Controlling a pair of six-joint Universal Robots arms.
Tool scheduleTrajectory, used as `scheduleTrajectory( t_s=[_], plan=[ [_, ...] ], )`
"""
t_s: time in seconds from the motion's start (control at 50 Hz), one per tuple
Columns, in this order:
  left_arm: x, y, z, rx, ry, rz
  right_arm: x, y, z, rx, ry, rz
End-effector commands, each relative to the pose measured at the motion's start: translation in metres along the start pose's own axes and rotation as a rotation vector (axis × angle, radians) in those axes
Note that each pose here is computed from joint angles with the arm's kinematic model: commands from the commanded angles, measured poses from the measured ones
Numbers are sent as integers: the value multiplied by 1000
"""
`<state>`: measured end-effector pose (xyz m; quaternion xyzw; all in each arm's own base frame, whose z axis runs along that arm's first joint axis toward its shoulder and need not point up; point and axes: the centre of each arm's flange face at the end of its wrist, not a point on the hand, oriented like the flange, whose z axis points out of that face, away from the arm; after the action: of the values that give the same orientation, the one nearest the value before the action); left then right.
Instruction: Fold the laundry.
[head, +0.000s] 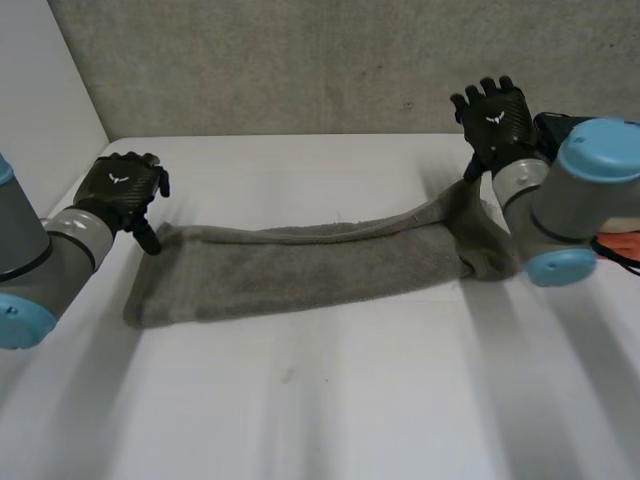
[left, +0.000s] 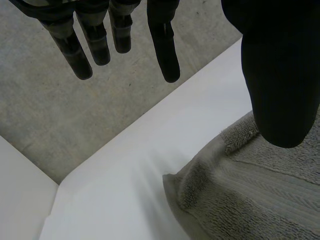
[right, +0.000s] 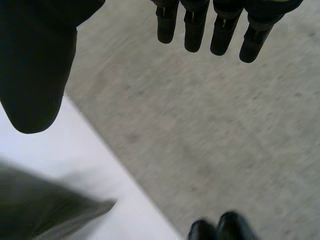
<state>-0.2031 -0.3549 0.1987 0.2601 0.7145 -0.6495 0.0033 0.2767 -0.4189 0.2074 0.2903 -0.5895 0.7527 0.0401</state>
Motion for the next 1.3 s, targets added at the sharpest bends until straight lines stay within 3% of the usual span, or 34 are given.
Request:
scheduleTrajectory(
  t_s=[0.02, 0.12, 0.22, 0.48, 0.62, 0.72, 0.8, 1.0, 1.12, 1.2, 1.28, 1.3],
  plan=[
    [1, -3, -12, 2, 11, -24, 13, 14, -44, -284, -141, 25],
    [4, -7, -20, 14, 31, -40, 7, 32, -73, -414, -282, 63],
    [7, -7, -25, 15, 51, -44, 5, 54, -81, -434, -318, 27],
    [14, -1, -26, -1, 70, -46, -1, 107, -59, -387, -192, -55],
    [15, 0, -28, -2, 70, -43, 12, 113, -67, -489, -112, -55],
    [13, -4, -32, 8, 62, -41, 44, 85, -84, -489, -53, -41],
    [9, -8, -36, 18, 51, -44, 66, 91, -101, -557, -20, -52],
    [0, -6, -48, 9, 35, -52, 149, 138, -135, -861, 63, -356],
    [-3, -7, -51, 27, 39, -53, 149, 102, -101, -676, 150, -471],
    [-3, -10, -52, 37, 41, -57, 101, 46, -81, -411, 110, -502],
    [1, -14, -54, 47, 51, -66, 28, -6, -82, -103, -39, -510],
    [3, -15, -55, 49, 55, -69, -8, -19, -89, 15, -133, -505]
  ],
)
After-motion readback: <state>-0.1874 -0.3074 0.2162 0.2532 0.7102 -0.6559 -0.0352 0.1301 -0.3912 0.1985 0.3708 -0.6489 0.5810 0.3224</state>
